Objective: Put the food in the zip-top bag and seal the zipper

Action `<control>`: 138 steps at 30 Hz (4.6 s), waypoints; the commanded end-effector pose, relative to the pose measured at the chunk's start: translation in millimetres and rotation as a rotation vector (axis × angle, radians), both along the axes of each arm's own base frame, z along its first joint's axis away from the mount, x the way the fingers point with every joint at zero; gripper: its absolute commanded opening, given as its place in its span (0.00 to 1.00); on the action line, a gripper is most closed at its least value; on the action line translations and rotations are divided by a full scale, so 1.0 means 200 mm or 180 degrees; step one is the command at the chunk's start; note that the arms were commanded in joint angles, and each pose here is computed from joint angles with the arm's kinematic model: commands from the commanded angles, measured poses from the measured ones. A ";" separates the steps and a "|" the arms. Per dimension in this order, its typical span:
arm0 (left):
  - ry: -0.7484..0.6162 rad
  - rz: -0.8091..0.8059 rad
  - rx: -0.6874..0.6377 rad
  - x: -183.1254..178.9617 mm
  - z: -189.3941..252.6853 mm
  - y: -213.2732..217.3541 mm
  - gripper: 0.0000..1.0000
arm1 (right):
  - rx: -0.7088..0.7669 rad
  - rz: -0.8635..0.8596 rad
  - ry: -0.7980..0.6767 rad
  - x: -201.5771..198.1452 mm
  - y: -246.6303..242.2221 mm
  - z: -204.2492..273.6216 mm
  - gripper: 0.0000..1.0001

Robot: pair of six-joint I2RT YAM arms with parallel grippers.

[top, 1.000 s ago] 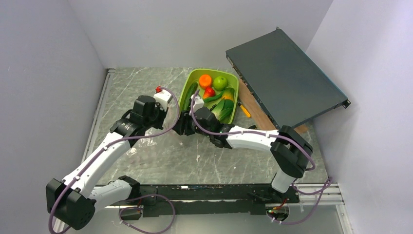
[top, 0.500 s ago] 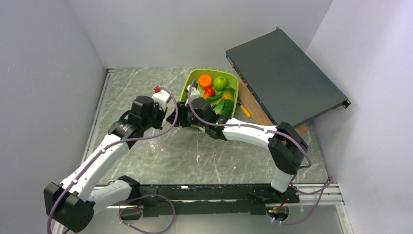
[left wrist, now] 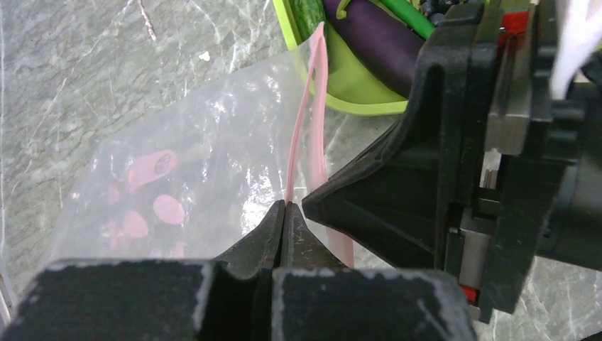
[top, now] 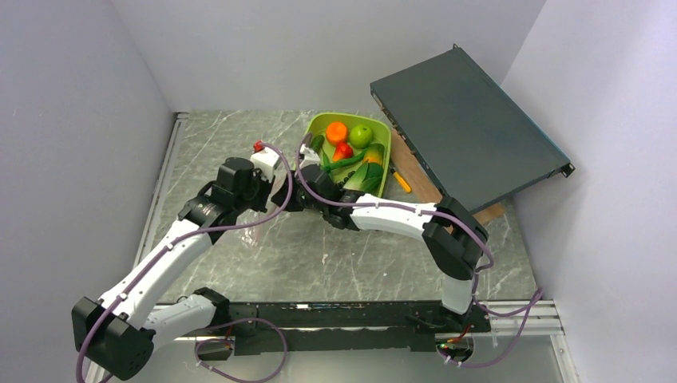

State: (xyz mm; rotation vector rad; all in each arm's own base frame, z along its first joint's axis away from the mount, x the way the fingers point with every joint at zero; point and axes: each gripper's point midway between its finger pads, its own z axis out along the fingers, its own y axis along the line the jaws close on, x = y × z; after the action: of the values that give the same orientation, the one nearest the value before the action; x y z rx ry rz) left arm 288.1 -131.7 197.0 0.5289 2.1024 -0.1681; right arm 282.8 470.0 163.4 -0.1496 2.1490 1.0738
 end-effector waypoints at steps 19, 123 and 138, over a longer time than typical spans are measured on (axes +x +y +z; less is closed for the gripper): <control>-0.0047 -0.0118 0.0202 -0.02 0.00 -0.07 0.59 | 0.0750 -0.0168 0.0016 -0.05 -0.01 0.34 0.00; -0.0122 0.1150 0.0746 0.07 0.05 0.37 0.00 | -0.0278 0.0468 -0.0561 0.01 -0.09 0.19 0.33; 0.0409 0.1304 0.0383 0.12 -0.08 0.40 0.00 | -0.1180 0.0452 -0.1243 0.03 -0.70 0.30 0.85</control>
State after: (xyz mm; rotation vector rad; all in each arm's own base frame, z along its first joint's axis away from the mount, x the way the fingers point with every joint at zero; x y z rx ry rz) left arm 309.5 -44.4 171.1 0.1880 2.3120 0.2283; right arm 278.4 363.5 231.5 -0.5824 1.9812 0.8212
